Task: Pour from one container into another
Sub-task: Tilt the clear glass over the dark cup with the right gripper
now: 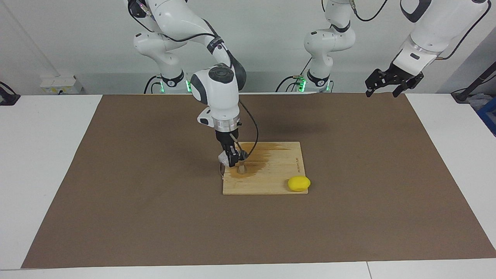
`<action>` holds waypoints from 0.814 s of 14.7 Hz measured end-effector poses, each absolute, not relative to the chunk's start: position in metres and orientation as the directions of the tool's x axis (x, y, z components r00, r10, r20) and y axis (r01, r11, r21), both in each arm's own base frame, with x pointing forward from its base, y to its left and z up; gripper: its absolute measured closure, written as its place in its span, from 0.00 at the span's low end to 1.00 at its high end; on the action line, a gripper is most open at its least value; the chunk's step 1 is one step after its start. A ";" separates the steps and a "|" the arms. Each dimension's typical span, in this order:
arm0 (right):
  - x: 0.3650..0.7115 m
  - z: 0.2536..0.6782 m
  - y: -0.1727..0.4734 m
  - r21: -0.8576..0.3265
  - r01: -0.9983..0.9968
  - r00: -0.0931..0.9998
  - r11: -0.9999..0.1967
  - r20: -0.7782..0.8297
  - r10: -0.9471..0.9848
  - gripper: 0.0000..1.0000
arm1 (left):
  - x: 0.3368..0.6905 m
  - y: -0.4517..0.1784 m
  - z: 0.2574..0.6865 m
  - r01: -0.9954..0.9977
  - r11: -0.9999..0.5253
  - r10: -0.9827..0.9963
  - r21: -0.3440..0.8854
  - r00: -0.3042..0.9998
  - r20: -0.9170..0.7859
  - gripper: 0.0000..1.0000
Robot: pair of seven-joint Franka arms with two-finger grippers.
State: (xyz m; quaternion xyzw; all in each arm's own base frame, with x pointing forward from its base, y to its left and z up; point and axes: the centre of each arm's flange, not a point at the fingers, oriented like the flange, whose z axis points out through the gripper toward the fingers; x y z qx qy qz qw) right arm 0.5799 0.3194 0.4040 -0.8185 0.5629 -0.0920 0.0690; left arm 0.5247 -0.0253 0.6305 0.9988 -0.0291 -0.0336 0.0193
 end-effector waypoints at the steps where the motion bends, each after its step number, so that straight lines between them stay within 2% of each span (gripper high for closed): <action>1: 0.579 0.405 0.321 -0.218 -0.907 0.353 -0.360 0.074 -0.933 0.50 | 0.525 -0.027 0.631 -0.060 -0.997 -0.063 0.040 0.996 -0.061 0.00; 12: 0.580 0.408 0.322 -0.227 -0.911 0.337 -0.343 0.069 -0.939 0.50 | 0.526 -0.028 0.631 -0.056 -0.996 -0.060 0.070 0.997 -0.056 0.00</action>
